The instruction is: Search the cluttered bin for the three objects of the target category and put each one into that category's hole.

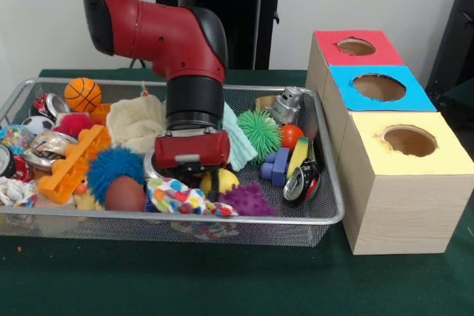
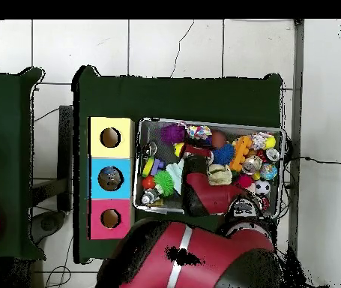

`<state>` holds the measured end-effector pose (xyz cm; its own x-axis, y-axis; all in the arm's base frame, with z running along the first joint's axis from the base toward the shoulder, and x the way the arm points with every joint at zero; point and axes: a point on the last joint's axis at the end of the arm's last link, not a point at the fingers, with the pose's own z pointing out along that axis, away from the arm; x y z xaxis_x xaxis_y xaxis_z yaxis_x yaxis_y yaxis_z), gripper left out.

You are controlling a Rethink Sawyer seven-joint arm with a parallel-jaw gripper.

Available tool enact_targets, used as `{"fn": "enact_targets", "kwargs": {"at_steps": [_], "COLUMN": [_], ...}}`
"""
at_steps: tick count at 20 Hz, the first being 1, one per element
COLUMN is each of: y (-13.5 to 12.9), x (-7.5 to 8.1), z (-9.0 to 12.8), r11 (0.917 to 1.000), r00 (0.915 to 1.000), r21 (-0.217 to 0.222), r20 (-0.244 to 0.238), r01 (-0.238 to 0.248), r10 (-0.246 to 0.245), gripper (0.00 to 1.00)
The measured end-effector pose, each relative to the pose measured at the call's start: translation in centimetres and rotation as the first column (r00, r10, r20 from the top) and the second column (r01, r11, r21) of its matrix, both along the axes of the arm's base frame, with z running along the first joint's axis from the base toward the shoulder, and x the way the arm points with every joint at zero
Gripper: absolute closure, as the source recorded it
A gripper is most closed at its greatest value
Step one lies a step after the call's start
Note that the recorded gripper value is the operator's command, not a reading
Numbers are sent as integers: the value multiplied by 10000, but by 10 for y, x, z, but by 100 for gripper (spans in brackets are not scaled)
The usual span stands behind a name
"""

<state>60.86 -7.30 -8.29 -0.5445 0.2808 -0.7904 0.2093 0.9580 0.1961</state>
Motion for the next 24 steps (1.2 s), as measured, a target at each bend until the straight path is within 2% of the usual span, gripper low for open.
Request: {"fn": "enact_targets", "kwargs": {"at_steps": [3, 5, 9, 10, 13, 16, 17, 18, 20, 22, 23, 24], "y": [-25, -36, -43, -43, -55, -78, -94, -105, -116, -131, -136, -141], "x": [-6, -8, -9, -9, -12, -15, -19, -22, -23, -12, -11, -11], "z": [-3, -2, 1, 2, 6, 12, 14, 15, 18, 30, 33, 35], "r11": [9946, 9871, 9729, 9714, 9589, 9434, 9353, 9313, 9288, 9302, 9296, 9277], "r00": [9988, 9973, 9963, 9964, 9980, 9977, 9937, 9870, 9750, 9395, 9232, 9022], "r21": [-932, -1450, -2183, -2255, -2782, -3252, -3452, -3530, -3555, -3345, -3247, -3146], "r20": [218, 356, 561, 566, 436, 38, -493, -933, -1476, -2439, -2744, -3096], "r01": [454, 682, 763, 746, 567, 648, 780, 904, 1045, 1513, 1746, 2009], "r10": [-435, -637, -656, -634, -463, -672, -1011, -1312, -1662, -2405, -2692, -3004], "gripper": [0, 0, 0, 0, 0, 0, 0, 0, 0, 0, 0, 0]}}
